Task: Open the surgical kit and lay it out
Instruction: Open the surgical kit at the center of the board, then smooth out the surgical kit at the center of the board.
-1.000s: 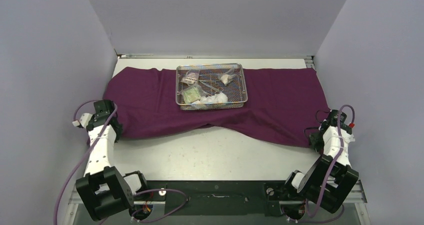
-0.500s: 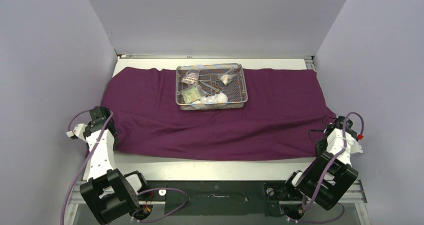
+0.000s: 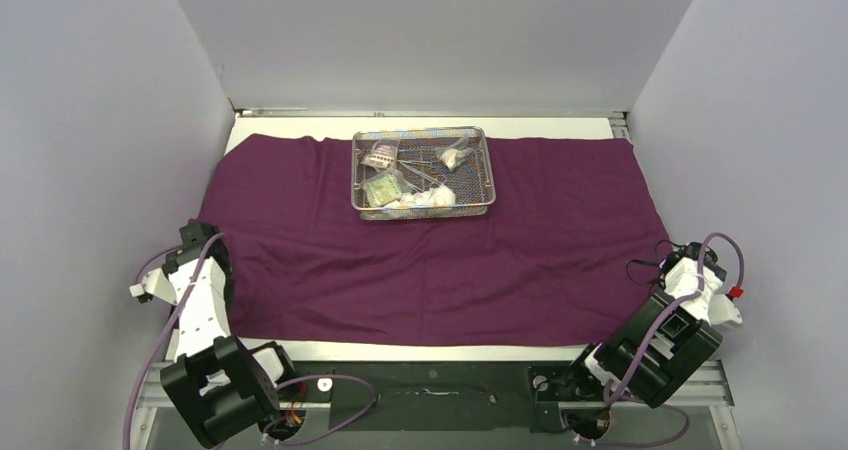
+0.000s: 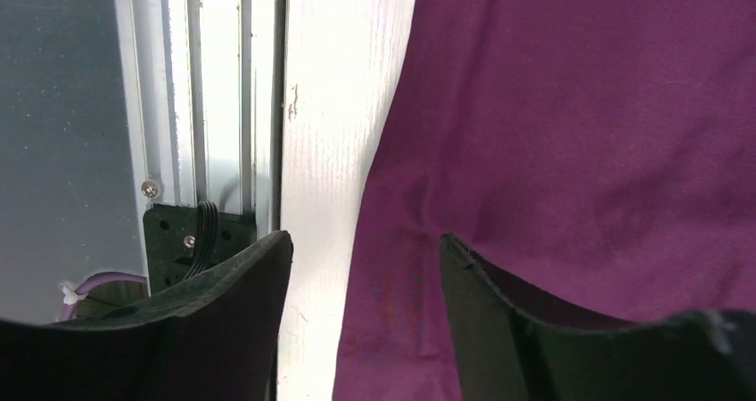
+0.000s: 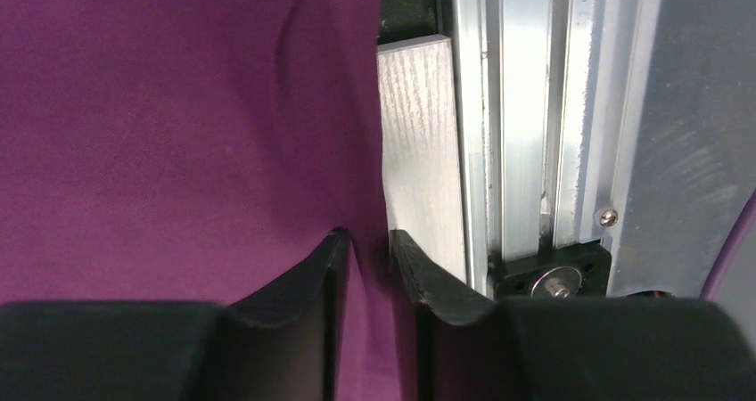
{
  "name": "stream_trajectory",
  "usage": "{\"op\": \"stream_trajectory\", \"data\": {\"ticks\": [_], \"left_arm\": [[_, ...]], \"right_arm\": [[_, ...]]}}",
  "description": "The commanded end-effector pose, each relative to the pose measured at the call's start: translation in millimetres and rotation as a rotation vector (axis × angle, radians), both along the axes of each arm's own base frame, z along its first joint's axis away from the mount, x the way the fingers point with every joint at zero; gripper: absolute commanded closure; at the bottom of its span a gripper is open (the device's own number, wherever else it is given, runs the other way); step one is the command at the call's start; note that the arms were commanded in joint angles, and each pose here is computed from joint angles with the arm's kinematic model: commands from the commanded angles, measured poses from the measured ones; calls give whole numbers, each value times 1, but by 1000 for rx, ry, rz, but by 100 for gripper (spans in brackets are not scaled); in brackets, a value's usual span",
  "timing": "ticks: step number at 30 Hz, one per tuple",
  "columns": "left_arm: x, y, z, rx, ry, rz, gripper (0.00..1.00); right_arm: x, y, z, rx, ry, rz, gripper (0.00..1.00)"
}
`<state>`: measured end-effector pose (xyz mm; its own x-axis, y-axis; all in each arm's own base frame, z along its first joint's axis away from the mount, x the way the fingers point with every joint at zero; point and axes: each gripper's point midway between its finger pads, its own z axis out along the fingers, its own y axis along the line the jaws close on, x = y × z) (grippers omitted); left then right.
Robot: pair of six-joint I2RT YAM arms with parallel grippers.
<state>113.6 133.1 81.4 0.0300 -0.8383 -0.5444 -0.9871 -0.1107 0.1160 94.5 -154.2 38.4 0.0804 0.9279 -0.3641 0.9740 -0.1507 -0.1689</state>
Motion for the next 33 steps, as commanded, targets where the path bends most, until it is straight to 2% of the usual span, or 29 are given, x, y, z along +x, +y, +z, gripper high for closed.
{"op": "stream_trajectory", "data": {"ticks": [1,4,10,16,18,22,28,33], "left_arm": [[-1,14,27,89,-30,87,35],[24,19,39,84,-107,-3,29],[91,12,56,-4,-290,-294,29],[128,-19,18,-185,-396,-479,28],[133,-26,2,-240,-401,-507,29],[128,-32,-21,-294,-359,-514,31],[100,-23,-43,-291,-244,-382,31],[80,-17,-55,-282,-183,-293,31]], "right_arm": [[-5,-12,15,-54,31,-36,70],[2,-11,20,-56,-4,-17,61],[26,-12,42,-73,-89,60,45],[111,15,41,43,-419,432,40],[131,31,37,108,-525,519,39],[144,46,33,158,-605,582,38],[128,56,1,273,-636,473,37],[108,45,-9,248,-547,417,37]]}}
